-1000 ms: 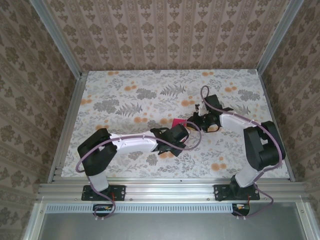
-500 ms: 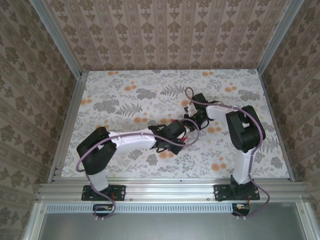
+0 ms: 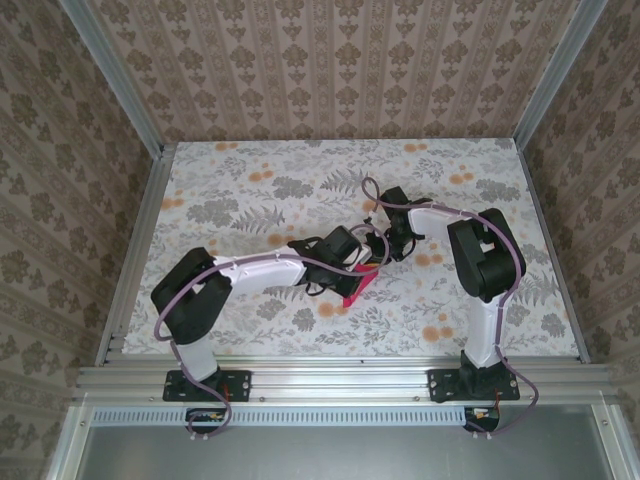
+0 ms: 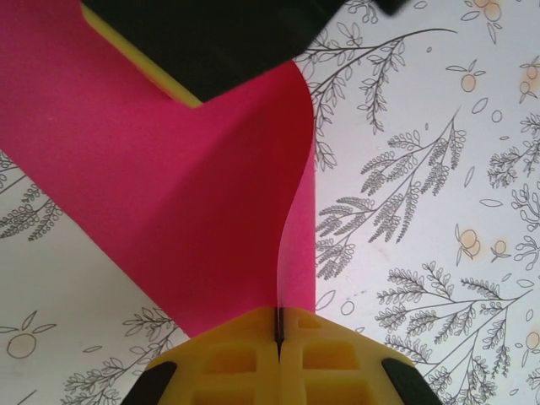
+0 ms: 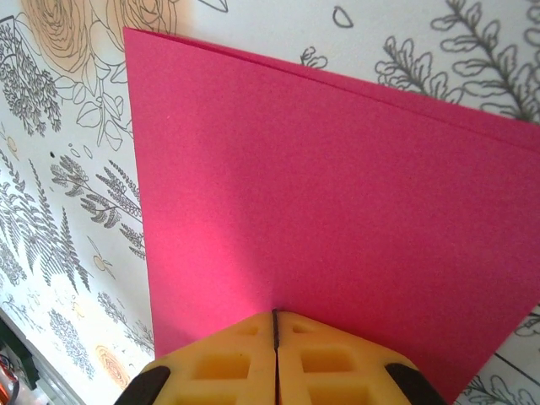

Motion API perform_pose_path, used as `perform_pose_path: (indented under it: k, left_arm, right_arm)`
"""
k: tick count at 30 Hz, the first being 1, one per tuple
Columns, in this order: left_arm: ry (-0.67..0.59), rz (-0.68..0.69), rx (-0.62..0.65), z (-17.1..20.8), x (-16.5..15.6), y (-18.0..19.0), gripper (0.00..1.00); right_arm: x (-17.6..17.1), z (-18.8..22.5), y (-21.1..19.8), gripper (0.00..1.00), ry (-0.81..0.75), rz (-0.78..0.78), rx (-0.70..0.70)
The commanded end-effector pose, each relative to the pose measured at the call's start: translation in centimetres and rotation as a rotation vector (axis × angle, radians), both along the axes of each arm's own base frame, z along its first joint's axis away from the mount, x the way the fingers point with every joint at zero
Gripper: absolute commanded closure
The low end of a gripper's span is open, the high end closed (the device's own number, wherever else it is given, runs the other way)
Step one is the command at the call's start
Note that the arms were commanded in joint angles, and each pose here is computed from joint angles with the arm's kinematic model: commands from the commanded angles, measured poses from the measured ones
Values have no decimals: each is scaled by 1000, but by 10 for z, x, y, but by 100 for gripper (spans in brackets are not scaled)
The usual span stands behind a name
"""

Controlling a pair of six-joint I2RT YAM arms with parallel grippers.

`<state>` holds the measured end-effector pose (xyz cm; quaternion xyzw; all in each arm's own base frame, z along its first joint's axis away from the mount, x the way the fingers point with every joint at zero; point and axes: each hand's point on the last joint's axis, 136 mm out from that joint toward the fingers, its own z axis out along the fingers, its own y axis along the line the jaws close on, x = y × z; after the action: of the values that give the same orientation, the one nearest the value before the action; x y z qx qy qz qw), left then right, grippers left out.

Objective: Fold a paper plane with a square sheet of paper (pick it up from the middle)

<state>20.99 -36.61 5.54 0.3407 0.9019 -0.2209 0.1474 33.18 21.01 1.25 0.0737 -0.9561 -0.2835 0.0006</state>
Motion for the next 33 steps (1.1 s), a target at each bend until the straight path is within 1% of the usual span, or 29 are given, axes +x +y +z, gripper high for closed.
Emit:
perform_pose_path:
  k: [1, 8, 14, 24, 33]
  left_arm:
    - [13, -16, -6, 2, 6, -3, 100]
    - [11, 0, 12, -3, 15, 2, 100]
    - [35, -12, 19, -8, 12, 1, 100]
    - [39, -3, 21, -16, 11, 2, 100]
    - [40, -7, 43, -22, 11, 5, 100]
  right_arm:
    - [-17, -17, -9, 92, 74, 33, -67]
    - [-17, -16, -8, 92, 75, 32, -64]
    - [-16, -14, -8, 92, 70, 18, -64]
    - [-23, -21, -10, 92, 96, -2, -65]
    - [-27, -26, -16, 92, 111, -7, -96]
